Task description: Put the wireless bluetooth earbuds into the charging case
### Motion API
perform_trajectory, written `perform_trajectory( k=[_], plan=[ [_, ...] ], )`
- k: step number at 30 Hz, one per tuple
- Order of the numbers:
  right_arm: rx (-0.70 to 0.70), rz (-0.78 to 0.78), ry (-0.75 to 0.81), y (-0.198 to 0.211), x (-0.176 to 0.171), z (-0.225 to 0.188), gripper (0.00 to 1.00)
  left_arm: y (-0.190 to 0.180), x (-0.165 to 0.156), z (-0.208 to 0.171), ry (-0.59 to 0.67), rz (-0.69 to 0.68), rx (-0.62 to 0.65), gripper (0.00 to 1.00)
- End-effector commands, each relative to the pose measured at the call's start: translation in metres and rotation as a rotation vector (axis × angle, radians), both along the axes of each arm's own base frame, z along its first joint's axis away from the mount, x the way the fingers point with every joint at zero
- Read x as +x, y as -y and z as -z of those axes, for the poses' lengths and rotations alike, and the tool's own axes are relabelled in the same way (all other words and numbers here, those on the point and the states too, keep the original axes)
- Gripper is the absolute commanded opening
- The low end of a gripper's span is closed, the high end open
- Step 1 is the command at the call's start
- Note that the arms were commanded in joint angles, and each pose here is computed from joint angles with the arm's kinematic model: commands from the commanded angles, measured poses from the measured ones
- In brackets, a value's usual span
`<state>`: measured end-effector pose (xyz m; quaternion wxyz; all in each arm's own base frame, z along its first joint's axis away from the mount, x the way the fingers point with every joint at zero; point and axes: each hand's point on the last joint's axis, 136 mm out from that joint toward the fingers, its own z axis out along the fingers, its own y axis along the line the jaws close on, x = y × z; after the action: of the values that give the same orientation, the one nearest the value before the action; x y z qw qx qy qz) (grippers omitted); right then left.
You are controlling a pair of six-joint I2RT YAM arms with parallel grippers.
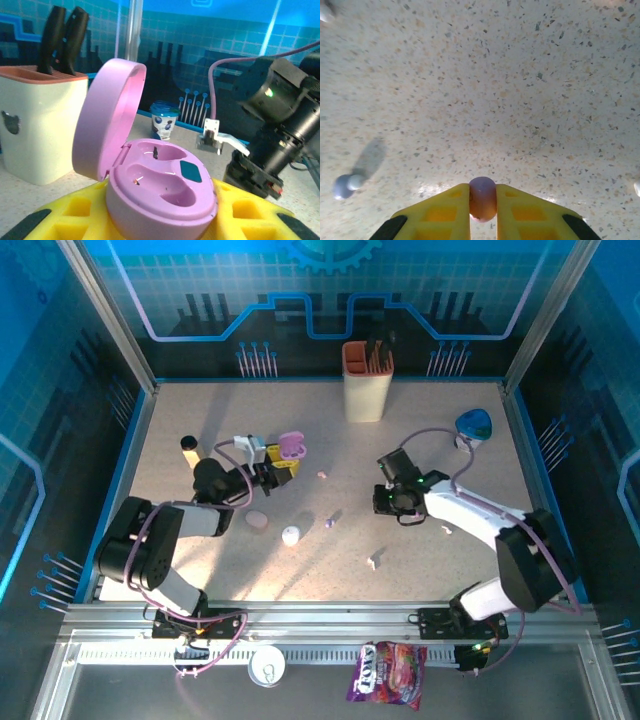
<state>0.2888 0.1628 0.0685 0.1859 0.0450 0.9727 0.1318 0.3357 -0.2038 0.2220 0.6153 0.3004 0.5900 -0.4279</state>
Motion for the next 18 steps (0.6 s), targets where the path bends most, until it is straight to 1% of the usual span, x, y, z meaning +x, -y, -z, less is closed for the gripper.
perform_trajectory(
  k=[1, 6, 8, 12, 18],
  plan=[
    [0.233, 0.025, -0.003, -0.014, -0.001, -0.019, 0.16, 0.012, 0.000, -0.011, 0.049, 0.035, -0.007, 0.34],
    [0.364, 0.110, 0.012, -0.002, -0.001, -0.032, 0.16, 0.030, -0.003, -0.007, 0.061, 0.063, 0.003, 0.34],
    [0.391, 0.132, 0.022, 0.002, -0.001, -0.037, 0.15, 0.035, -0.004, -0.006, 0.061, 0.073, 0.004, 0.34],
    [0.393, 0.146, 0.043, 0.008, -0.002, -0.046, 0.15, 0.046, -0.006, -0.003, 0.060, 0.090, 0.007, 0.34],
    [0.372, 0.125, 0.048, 0.010, -0.006, -0.057, 0.16, 0.060, -0.007, 0.002, 0.057, 0.120, 0.011, 0.34]
  ],
)
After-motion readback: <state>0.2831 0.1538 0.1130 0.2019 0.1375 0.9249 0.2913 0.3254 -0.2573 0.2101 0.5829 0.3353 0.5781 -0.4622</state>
